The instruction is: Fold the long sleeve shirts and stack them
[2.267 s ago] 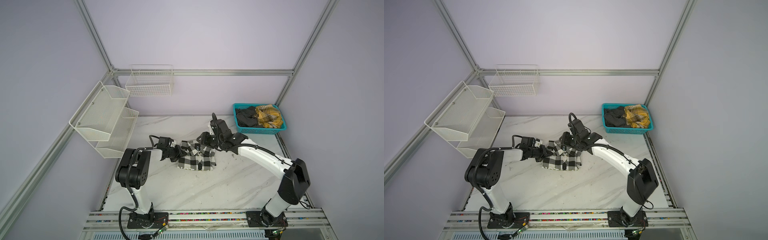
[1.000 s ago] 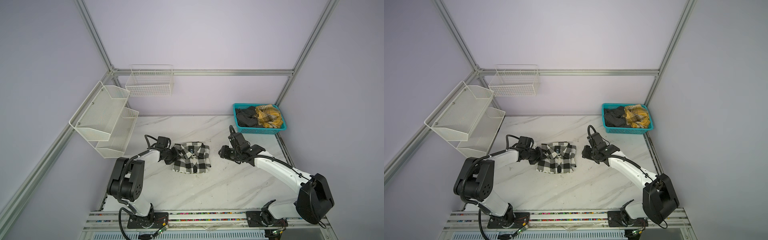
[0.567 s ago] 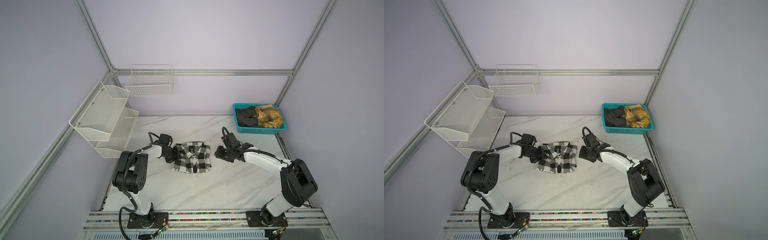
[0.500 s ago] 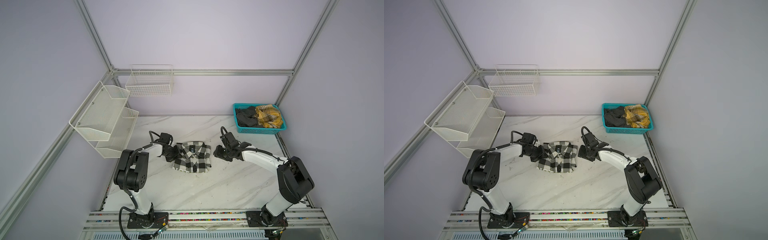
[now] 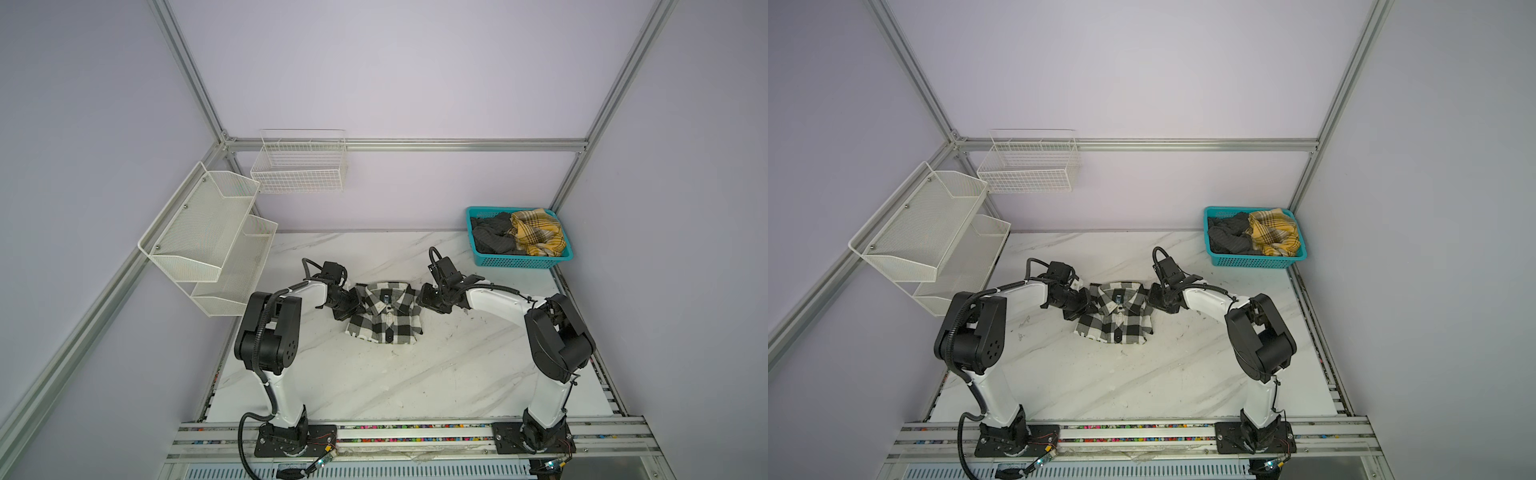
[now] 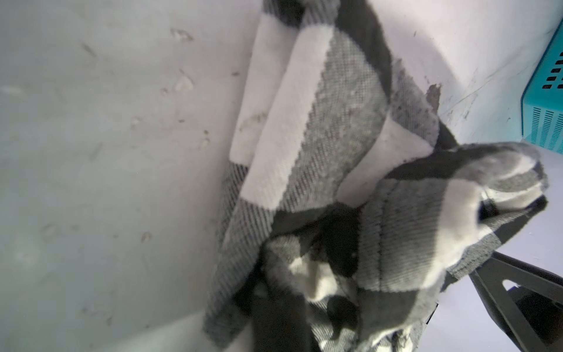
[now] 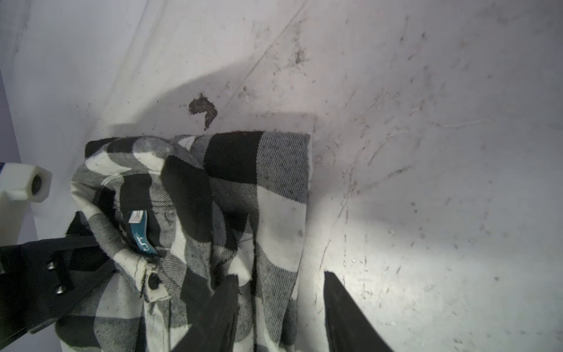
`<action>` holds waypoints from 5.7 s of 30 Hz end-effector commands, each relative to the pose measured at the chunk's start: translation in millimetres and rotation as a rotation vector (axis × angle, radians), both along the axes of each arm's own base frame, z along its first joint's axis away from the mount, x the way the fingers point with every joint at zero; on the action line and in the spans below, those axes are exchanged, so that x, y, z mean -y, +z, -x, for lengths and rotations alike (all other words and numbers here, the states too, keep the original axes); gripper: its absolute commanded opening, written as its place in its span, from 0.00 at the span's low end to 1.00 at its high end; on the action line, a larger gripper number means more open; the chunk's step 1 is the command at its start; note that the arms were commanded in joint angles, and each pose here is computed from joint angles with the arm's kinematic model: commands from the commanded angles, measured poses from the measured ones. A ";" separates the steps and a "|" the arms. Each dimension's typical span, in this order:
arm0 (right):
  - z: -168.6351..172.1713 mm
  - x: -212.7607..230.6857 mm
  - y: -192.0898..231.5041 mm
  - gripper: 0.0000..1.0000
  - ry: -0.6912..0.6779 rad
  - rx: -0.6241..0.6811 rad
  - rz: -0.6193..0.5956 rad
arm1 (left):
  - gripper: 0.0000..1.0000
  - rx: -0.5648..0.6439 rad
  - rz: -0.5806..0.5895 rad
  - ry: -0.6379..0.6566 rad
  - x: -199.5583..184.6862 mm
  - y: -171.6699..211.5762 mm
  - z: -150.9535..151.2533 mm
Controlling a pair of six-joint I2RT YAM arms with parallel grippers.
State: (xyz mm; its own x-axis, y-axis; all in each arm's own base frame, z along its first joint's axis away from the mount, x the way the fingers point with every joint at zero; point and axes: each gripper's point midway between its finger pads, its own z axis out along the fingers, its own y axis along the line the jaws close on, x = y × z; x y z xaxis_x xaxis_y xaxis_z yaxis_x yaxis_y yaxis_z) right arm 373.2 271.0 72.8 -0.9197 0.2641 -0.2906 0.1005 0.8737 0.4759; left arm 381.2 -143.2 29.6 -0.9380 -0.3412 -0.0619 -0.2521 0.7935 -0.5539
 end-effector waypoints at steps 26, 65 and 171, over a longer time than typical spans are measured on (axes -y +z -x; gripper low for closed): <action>11.7 27.6 29.3 0.47 -0.021 0.061 -0.005 | 0.00 0.116 -0.135 0.093 -65.5 31.9 -55.4; 26.2 37.1 54.3 0.46 -0.063 0.047 -0.026 | 0.71 0.431 -0.741 0.254 -267.1 141.2 -226.0; -4.3 306.5 87.8 0.82 -0.732 0.927 0.599 | 1.00 0.945 -0.915 0.420 -211.2 101.5 -6.0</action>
State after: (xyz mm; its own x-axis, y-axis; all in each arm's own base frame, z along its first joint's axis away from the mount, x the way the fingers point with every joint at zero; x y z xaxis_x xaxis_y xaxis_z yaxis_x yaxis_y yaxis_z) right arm 356.3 -51.1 123.8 -0.1878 0.2129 -0.9588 0.6250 0.7790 0.0506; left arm 392.0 59.0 111.7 -0.3828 -0.0751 -0.9208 -0.3796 0.9214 0.0827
